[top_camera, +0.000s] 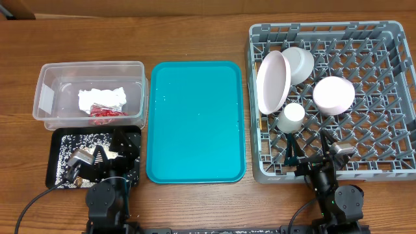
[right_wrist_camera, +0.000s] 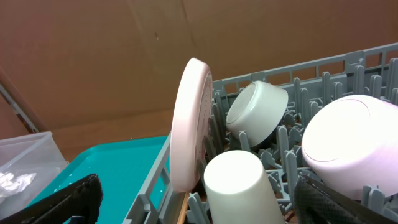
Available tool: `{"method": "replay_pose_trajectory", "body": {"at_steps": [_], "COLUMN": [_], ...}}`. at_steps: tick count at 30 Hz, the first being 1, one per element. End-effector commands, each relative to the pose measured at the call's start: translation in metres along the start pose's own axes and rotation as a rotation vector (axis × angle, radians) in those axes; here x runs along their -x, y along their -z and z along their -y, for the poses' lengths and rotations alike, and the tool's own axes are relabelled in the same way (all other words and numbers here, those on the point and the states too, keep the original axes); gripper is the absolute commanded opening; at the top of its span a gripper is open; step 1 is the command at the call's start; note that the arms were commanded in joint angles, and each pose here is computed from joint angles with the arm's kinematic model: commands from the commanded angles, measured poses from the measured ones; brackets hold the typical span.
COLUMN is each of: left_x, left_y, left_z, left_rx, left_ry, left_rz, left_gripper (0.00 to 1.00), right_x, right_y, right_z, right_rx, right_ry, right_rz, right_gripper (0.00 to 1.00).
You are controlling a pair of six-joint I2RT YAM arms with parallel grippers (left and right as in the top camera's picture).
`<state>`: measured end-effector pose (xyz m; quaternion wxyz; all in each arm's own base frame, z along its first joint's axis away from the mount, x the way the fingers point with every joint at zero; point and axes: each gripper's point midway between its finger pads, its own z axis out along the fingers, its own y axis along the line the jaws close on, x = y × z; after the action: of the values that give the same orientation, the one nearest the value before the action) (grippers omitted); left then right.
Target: Sort waste into correct bins and load items into the dishwasher
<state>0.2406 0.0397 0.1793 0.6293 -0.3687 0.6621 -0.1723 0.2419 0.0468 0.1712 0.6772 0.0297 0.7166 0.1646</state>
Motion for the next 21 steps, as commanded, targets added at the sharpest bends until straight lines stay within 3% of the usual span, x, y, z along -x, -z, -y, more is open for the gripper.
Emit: {"method": "replay_pose_trajectory", "body": {"at_steps": [1, 12, 21], "left_x": [-0.008, -0.019, -0.023], "left_y": [0.000, -0.002, 0.000], "left_z": [-0.004, -0.019, -0.009], "left_rx": [-0.015, -0.008, -0.077], "left_ry": [0.003, -0.025, -0.434], "left_rz": [-0.008, -0.003, -0.011], "left_gripper": [1.00, 1.00, 1.00], "right_x": [-0.001, -0.001, -0.001], "right_y": [0.000, 0.000, 0.000], "right_z": [0.001, 0.001, 0.001], "right_rx": [-0.002, -0.002, -0.002], "right_ry": [-0.001, -0.001, -0.001], "right_rz": [0.005, 0.005, 0.005], "right_gripper": [1.00, 1.00, 1.00]}}
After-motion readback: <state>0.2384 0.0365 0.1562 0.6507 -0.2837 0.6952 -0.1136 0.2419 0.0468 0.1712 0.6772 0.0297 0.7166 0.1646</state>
